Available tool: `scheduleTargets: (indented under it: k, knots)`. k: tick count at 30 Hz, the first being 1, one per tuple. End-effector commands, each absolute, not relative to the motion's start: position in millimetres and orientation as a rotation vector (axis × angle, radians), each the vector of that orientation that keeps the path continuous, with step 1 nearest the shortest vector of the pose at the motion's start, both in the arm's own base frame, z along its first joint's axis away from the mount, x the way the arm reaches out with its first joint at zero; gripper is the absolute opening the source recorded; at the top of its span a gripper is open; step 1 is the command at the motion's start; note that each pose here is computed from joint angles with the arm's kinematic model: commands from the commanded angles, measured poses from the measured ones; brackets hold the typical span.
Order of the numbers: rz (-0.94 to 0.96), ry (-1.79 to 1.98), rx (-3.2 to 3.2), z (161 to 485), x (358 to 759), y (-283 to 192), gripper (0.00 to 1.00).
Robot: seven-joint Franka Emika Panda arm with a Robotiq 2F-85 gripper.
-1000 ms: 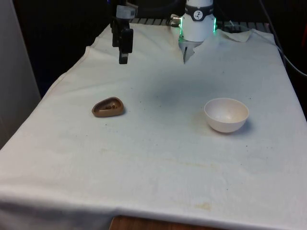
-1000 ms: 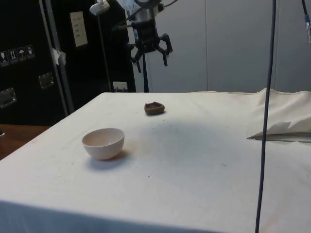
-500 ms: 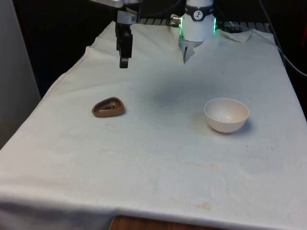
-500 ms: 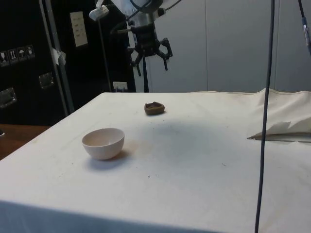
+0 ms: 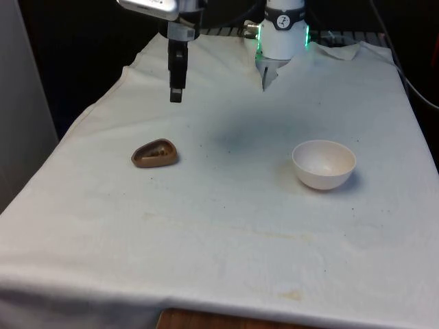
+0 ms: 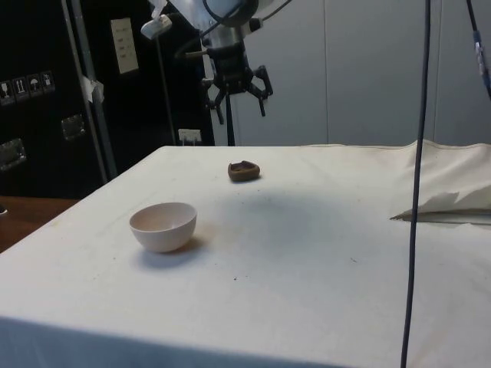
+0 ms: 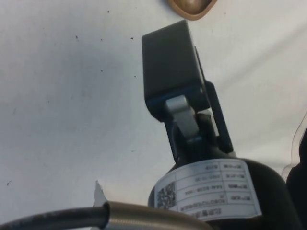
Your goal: Pour the coffee beans from the cup into the bowl.
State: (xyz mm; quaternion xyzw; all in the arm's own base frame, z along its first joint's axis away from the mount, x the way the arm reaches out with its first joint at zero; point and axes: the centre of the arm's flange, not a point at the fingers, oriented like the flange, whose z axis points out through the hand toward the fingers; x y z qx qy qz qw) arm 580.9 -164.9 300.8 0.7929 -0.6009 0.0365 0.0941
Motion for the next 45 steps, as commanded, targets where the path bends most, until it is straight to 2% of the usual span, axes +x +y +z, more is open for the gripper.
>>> scheduleTargets:
  k: [1, 45]
  knots:
    - [0.125, -1.803, 2.348, 299.4, 581.8, -165.3, 1.0]
    - [0.158, -2.05, 2.134, 273.7, 584.4, -168.2, 1.0]
